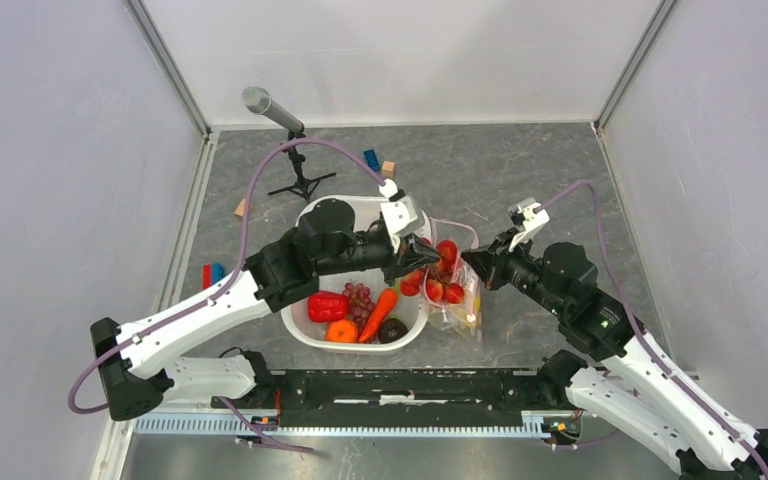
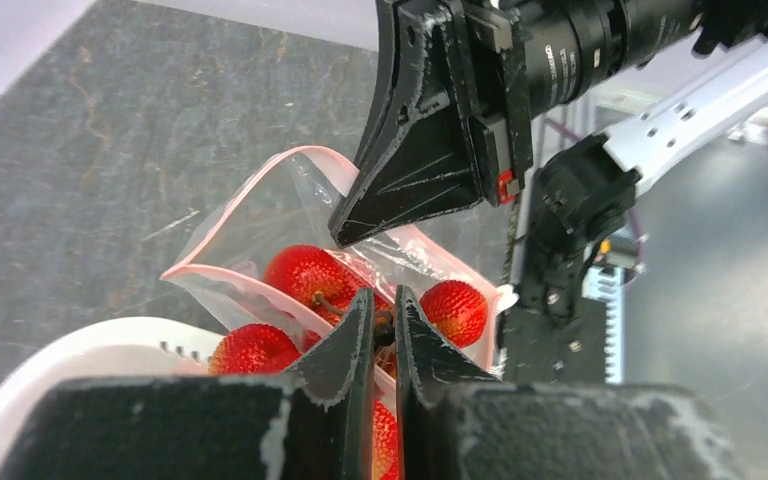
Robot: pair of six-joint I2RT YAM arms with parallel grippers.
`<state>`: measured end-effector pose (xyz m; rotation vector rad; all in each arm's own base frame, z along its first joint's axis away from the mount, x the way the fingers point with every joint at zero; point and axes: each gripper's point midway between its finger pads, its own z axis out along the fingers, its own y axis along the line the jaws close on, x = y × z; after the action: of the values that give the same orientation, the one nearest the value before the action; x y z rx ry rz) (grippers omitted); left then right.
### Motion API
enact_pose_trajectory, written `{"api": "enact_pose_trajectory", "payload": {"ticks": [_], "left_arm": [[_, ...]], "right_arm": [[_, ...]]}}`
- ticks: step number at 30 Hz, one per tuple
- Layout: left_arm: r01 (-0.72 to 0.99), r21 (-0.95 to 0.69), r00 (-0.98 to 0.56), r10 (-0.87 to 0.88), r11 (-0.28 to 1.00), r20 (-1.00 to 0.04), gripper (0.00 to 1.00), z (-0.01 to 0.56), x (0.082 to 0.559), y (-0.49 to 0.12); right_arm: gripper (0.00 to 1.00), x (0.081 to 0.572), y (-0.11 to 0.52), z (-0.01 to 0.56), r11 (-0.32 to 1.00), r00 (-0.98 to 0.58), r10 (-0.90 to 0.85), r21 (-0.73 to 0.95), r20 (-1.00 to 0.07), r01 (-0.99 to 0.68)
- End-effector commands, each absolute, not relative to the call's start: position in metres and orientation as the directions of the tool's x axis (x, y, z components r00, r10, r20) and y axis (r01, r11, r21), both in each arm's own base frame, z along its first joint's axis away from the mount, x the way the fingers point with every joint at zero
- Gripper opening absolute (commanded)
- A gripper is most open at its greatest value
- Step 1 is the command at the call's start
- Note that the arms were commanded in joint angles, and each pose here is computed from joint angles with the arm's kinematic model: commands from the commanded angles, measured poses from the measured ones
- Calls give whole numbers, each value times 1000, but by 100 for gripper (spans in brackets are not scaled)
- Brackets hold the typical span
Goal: Place the food in the zip-top bag and seal the zipper
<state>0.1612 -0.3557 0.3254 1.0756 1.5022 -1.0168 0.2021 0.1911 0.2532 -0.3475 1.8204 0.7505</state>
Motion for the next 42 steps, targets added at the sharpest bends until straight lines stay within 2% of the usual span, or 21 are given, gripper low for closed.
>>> {"api": "enact_pose_trajectory", "payload": {"ticks": [1, 4, 6, 11, 15, 20, 26, 32, 35, 42], "left_arm": [[960, 154, 108, 199, 234, -974, 2, 341, 157, -351], [939, 294, 247, 246, 176, -937, 2, 343, 147, -354], [933, 331, 284, 274, 141, -919, 2, 345, 144, -354], [907, 399, 321, 391, 134, -862, 2, 344, 150, -348], [889, 439, 351, 421, 132, -836, 2, 350, 151, -347], [863, 503, 409, 522, 45, -748, 2, 333, 147, -347], [820, 573, 521, 426, -8, -740, 2, 362, 124, -360], [725, 688, 572, 561, -5, -598, 2, 360, 133, -353], [718, 696, 581, 566, -16, -585, 2, 359, 132, -355], [617, 771, 736, 465, -161, -492, 2, 362, 110, -363]], "right_arm": [[0, 212, 196, 260, 759, -365, 169, 357, -916, -544], [0, 210, 204, 251, 745, -402, 140, 363, -905, -560], [0, 210, 206, 247, 740, -411, 131, 365, -902, -565], [0, 213, 202, 241, 763, -416, 121, 352, -901, -542], [0, 211, 203, 241, 756, -416, 114, 350, -902, -554], [0, 205, 216, 247, 698, -415, 118, 372, -902, -612], [0, 203, 222, 243, 673, -425, 123, 390, -897, -628], [0, 209, 210, 239, 729, -434, 145, 393, -889, -561], [0, 208, 212, 240, 722, -435, 146, 396, -889, -567], [0, 207, 216, 234, 710, -450, 131, 401, -883, -579]]}}
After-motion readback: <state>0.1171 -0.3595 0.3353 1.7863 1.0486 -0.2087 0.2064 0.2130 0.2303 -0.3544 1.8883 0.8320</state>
